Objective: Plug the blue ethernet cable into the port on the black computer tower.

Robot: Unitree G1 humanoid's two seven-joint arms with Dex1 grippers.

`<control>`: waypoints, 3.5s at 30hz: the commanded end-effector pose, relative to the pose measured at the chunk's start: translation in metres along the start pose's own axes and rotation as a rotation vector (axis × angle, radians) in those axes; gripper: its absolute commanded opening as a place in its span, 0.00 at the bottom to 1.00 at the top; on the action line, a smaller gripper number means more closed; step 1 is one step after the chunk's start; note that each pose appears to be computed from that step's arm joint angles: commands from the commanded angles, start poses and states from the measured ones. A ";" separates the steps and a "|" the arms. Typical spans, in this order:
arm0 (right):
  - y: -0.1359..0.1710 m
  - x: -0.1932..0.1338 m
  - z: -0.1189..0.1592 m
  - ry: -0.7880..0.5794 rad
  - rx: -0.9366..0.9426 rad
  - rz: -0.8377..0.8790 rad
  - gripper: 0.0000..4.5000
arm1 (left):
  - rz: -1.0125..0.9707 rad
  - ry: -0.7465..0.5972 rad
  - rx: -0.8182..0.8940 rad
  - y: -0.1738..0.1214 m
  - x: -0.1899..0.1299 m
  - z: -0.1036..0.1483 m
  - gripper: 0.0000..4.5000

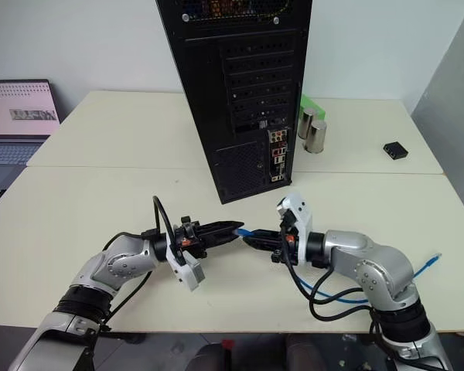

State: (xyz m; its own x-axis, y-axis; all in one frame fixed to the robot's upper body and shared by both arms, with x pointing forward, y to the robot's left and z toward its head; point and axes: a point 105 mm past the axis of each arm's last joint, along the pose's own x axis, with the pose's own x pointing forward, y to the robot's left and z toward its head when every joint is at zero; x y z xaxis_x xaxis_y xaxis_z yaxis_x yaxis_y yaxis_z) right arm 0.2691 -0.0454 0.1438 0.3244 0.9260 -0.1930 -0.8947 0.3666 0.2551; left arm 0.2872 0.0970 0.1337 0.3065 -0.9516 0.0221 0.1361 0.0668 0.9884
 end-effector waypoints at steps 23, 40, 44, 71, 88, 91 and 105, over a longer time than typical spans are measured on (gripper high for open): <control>0.003 -0.009 0.016 -0.017 -0.070 0.005 0.00 | 0.047 0.073 -0.235 0.004 -0.007 -0.014 0.68; -0.059 -0.020 0.065 -0.223 -0.345 -0.673 0.00 | 0.408 0.351 -1.046 0.042 0.024 -0.023 0.99; -0.066 -0.011 0.075 -0.282 -0.334 -0.764 0.00 | 0.413 0.403 -1.055 0.044 0.036 -0.023 0.99; -0.089 0.000 0.091 -0.324 -0.305 -0.847 0.00 | 0.486 0.341 -1.077 0.065 0.042 -0.021 0.99; -0.097 0.008 0.093 -0.299 -0.311 -0.823 0.00 | 0.440 0.275 -1.055 0.063 0.039 -0.013 0.99; -0.097 0.010 0.092 -0.295 -0.308 -0.821 0.00 | 0.436 0.273 -1.046 0.064 0.039 -0.013 0.99; -0.090 0.021 0.103 -0.257 -0.328 -0.735 0.00 | 0.409 0.263 -1.009 0.062 0.042 -0.010 0.99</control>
State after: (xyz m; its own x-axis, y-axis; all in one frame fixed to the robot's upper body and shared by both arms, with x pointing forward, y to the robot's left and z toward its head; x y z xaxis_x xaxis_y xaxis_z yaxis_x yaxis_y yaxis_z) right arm 0.3897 -0.0614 0.1906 0.9022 0.4299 -0.0339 -0.4306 0.8935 -0.1276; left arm 0.3230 0.0676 0.1834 0.6996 -0.7033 0.1264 0.6484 0.6991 0.3014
